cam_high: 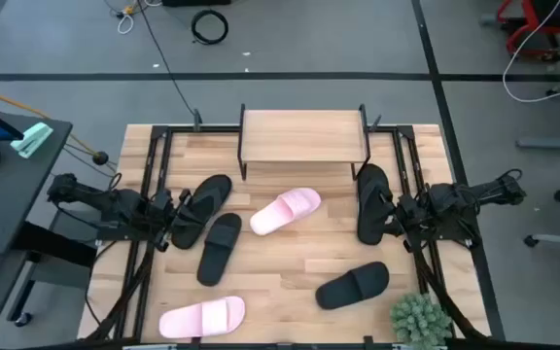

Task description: Pick and place slides into the shelf

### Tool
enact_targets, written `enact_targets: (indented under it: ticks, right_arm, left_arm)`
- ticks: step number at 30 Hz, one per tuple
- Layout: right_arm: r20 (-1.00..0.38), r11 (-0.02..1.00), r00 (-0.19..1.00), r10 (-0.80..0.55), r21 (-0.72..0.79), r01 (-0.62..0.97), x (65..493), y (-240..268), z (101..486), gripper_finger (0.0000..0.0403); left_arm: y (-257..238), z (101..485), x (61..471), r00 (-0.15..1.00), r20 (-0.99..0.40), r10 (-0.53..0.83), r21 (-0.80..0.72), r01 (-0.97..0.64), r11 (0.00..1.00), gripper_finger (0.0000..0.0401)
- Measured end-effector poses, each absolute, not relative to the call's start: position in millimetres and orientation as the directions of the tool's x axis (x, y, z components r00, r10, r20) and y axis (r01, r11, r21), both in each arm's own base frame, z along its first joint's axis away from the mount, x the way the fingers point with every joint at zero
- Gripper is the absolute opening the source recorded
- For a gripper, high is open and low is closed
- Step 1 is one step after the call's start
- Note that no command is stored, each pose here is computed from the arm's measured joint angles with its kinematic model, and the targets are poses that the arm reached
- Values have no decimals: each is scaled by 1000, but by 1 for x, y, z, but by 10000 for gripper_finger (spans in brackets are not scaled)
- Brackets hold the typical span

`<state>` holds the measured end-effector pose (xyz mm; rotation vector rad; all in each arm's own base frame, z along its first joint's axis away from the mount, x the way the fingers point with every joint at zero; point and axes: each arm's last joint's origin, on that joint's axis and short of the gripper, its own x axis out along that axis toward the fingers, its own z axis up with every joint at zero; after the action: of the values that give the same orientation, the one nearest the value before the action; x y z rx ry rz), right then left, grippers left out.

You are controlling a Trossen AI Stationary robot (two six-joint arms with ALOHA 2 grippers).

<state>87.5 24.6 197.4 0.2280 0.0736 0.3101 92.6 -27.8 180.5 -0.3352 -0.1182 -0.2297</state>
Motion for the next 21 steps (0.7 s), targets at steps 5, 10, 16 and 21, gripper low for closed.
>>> enact_targets:
  ticks: [5, 10, 16, 21]
  right_arm:
    - [-36, 927, 950, 310, 234, -294, 87, 25, 197, 90]
    - [-37, 927, 950, 310, 234, -294, 87, 25, 197, 90]
    - [-37, 927, 950, 310, 234, -294, 87, 25, 197, 90]
    - [-37, 927, 950, 310, 234, -294, 87, 25, 197, 90]
  left_arm:
    - [-28, 181, 93, 967, 153, -204, -311, 243, 919, 35]
    - [-28, 181, 93, 967, 153, -203, -312, 242, 919, 28]
    - [-28, 181, 93, 967, 153, -204, -312, 243, 919, 33]
    - [-28, 181, 93, 967, 153, -204, -311, 243, 919, 40]
